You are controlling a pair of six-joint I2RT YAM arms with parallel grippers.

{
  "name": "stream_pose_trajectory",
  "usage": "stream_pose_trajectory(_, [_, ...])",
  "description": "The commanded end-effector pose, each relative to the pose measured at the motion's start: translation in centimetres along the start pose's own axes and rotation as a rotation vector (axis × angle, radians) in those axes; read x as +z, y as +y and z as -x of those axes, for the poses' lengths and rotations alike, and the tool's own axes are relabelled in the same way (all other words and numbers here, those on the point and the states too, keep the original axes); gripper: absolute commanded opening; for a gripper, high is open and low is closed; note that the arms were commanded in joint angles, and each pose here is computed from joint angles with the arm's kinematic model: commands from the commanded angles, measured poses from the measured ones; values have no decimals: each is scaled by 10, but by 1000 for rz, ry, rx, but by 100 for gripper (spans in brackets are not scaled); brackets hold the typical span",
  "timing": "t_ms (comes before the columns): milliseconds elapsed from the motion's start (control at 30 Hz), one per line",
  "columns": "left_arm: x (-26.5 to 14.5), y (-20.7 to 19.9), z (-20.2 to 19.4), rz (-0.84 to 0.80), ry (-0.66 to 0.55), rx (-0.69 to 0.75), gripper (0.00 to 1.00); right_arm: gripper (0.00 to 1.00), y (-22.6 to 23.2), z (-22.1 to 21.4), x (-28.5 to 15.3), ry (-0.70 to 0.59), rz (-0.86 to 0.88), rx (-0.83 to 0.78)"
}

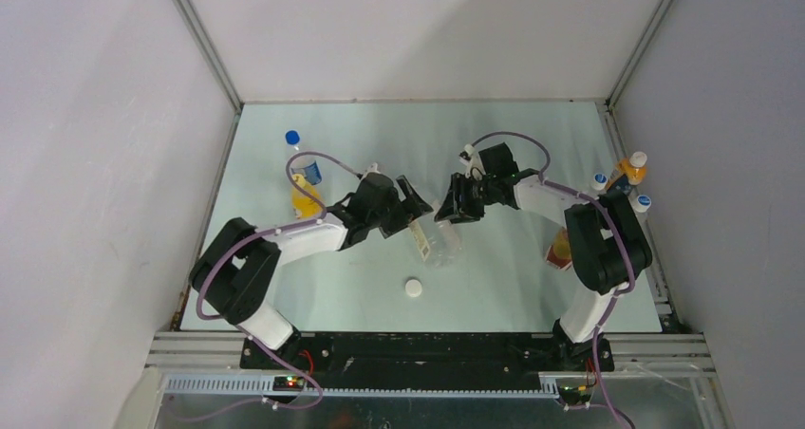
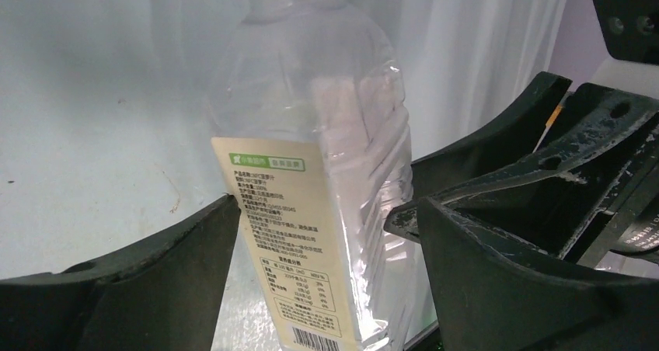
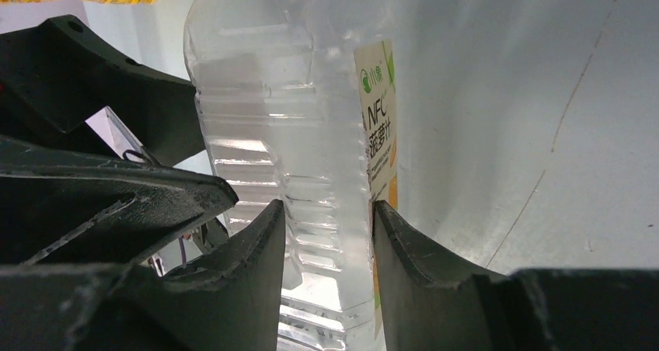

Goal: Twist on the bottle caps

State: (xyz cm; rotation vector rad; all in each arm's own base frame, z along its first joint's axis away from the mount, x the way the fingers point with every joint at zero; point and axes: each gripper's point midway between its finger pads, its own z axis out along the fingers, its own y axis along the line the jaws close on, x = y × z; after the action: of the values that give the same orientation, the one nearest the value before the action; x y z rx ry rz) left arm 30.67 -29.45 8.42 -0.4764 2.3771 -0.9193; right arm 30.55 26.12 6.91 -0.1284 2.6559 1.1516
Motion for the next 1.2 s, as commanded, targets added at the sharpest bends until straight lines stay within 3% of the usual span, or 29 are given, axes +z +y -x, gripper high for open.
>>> stream_pose_trajectory(0, [6,-19,1,-83,11,-59,88,27,5,7,-7,-40,5,-11])
stream_pose_trajectory(333, [10,2,-6,-44,7,-99,89,27,-1,8,-6,-47,0,21])
stream_pose_trajectory(600, [12,-8,-8,-109,23,-105,85,28,0,8,-7,-51,7,37])
stream_pose_trajectory(900, [6,-35,-6,-256,25,-89,57,38,15,18,-14,-94,40,31])
stream_pose_trajectory(1000, [2,-41,-6,-288,22,-71,46,46,19,20,-19,-107,47,25])
stream_pose_trajectory(1167, [-9,-46,7,-273,-35,63,39,62,36,27,-40,-165,51,-6])
